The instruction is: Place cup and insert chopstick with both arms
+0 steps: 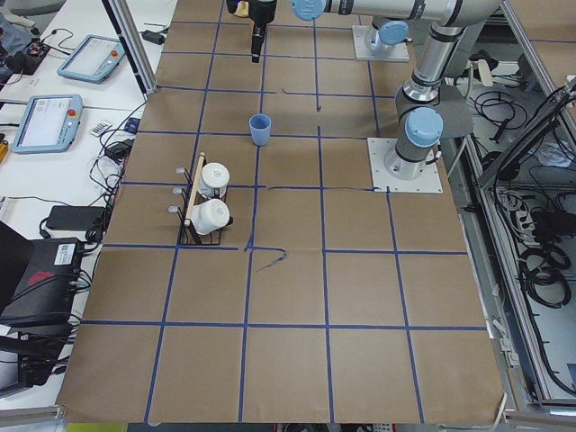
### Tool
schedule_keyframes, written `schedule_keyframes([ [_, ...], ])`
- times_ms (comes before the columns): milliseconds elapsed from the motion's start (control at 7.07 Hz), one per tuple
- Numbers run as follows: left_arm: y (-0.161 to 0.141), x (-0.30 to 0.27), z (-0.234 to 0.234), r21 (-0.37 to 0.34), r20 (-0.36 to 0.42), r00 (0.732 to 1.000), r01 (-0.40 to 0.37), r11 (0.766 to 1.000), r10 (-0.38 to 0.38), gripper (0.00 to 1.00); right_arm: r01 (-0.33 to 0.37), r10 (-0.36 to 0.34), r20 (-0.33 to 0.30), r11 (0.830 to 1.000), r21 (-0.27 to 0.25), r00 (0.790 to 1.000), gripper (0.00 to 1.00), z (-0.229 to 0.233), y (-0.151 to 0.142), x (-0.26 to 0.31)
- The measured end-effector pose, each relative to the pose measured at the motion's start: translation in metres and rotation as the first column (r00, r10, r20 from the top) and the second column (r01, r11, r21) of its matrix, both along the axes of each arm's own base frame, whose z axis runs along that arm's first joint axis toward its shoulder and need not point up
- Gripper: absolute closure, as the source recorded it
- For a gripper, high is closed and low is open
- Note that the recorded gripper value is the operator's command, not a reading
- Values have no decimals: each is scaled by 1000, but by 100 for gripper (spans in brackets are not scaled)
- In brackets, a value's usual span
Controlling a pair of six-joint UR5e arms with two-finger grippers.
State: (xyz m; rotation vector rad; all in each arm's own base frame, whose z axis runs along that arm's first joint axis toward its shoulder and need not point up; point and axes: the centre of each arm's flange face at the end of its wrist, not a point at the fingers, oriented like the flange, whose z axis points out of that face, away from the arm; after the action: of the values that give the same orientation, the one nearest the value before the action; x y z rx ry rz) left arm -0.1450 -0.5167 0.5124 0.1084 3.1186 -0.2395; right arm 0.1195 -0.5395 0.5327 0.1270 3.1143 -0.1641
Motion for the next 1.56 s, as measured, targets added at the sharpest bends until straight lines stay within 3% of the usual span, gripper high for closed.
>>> schedule_keyframes([
  [424, 0, 0, 0, 1, -3, 1000, 0, 1000, 0, 0, -1, 1, -2, 1000, 10, 1000, 0, -2, 1, 1],
  [1273, 0, 0, -1, 3, -1, 1000, -1, 1000, 1, 0, -15, 15, -2, 999, 42, 1000, 0, -16, 2, 2],
  [1556, 0, 0, -2, 5, -3, 1000, 0, 1000, 0, 0, -13, 15, -33, 999, 50, 999, 0, -19, 3, -1],
])
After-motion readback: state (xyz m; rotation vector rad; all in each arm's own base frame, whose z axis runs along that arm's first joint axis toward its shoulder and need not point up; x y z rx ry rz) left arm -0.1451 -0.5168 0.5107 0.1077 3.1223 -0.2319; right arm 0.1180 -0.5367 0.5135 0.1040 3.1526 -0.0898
